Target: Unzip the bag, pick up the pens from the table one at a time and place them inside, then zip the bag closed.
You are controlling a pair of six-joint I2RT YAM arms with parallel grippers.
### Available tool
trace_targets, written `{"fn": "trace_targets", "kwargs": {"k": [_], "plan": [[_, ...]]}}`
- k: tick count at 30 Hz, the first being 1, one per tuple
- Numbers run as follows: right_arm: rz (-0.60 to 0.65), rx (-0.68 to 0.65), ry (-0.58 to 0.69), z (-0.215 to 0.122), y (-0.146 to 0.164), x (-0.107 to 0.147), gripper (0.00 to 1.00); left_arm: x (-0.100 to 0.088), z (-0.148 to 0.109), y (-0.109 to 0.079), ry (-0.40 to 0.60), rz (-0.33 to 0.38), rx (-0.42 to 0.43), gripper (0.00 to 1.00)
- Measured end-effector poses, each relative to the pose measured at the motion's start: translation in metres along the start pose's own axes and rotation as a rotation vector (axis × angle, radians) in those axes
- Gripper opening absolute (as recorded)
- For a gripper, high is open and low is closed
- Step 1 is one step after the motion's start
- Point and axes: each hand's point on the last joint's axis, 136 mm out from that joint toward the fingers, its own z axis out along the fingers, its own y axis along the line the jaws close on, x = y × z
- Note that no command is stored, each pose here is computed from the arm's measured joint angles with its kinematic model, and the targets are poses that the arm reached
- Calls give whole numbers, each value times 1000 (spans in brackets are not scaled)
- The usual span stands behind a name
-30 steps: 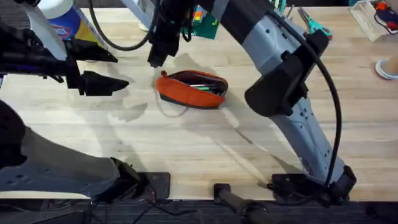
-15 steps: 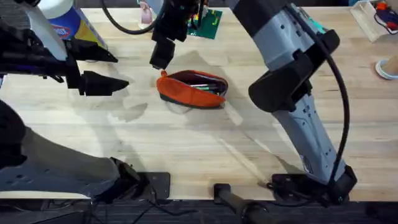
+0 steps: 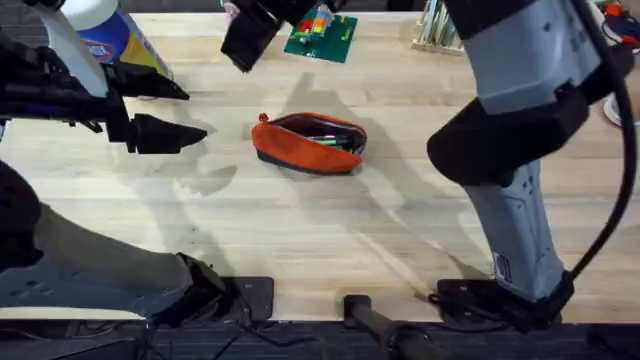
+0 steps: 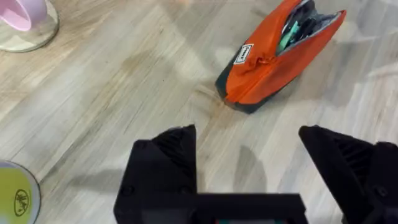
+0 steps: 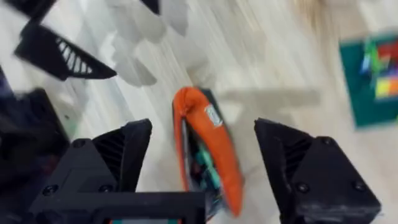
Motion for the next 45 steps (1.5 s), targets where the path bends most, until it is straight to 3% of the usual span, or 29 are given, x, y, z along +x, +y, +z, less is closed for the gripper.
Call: {"fn": "trace_targets", "kwargs": {"k": [5,14,20,28,45], "plan": [[252,66,61,0,-8,15,997,0,0,0,0,0,0,996],[394,94,65,-1,-12,18,997,0,0,0,0,0,0,995],[393,83,88,7,-3,20,998,0,0,0,0,0,0,995],[380,54,189,57,11,32,998,0,0,0,0,0,0,996],[452,51,311,113,8,60,998,0,0,0,0,0,0,995]]}}
